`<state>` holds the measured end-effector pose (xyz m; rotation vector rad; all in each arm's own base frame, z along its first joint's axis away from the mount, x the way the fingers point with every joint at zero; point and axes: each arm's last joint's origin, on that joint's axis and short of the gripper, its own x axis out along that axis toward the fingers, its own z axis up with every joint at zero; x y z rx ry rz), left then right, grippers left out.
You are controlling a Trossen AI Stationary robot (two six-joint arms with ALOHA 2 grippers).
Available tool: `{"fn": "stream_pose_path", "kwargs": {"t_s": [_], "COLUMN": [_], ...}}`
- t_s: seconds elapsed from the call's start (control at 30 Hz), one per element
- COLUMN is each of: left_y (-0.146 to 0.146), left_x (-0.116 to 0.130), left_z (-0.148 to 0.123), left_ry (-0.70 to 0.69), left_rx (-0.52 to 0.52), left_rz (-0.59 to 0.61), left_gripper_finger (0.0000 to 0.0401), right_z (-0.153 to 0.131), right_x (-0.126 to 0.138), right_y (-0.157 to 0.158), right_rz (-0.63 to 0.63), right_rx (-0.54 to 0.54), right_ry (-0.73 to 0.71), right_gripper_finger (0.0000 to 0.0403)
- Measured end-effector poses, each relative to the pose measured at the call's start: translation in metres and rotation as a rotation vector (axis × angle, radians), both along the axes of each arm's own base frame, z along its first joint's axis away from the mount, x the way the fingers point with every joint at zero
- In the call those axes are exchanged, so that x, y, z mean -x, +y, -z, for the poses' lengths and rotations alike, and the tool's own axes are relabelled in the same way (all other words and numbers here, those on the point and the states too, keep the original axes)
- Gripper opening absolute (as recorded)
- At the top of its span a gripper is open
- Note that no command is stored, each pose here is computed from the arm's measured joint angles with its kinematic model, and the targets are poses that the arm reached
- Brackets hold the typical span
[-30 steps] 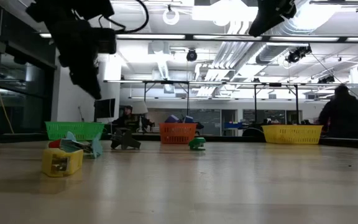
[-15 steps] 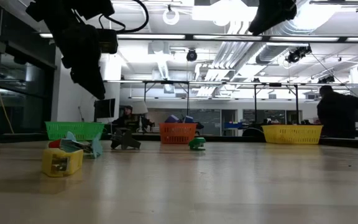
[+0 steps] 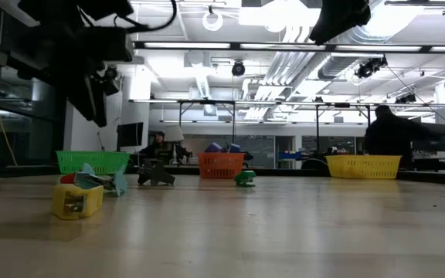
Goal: Pick and place Stapler, Stapler remover, tape
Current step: Put the red stapler into the green bin
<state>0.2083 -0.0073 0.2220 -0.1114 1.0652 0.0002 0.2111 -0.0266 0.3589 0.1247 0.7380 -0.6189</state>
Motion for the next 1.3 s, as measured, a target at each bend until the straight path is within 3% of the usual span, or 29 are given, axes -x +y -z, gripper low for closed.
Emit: {"fn": "stream_pose_path", "kwargs": {"t_s": [0.27,0.6,0.9,1.3], "left_y": [-0.023,-0.027,-0.028,-0.030], "left_x": [0.002,0.004,-0.002,-0.019], "left_z": [0.000,0.001,0.014,0.045], "left_ry": [-0.005,0.019,0.094,0.223], "left_rx": [-0.048,-0.004,0.002,-0.018], "left_rz": [0.181,-0.029,-0.052,-0.135], "left_gripper_finger": [0.0172,0.0186,0.0267,0.0272], "right_z": [0.000,0.000,0.000,0.000], "right_x": [0.000,-0.001,-0.001,-0.001], "right_y": [0.000,0.001,0.001,0.001], "right_rz": [-0.003,-0.043,-0.058,-0.073], "right_rx": [-0.002,-0.029,-0.016,-0.007], "right_ry": [0.000,0.004,0.012,0.021], "right_gripper_finger": [0.0170,0.0170,0.0170,0.0169]}}
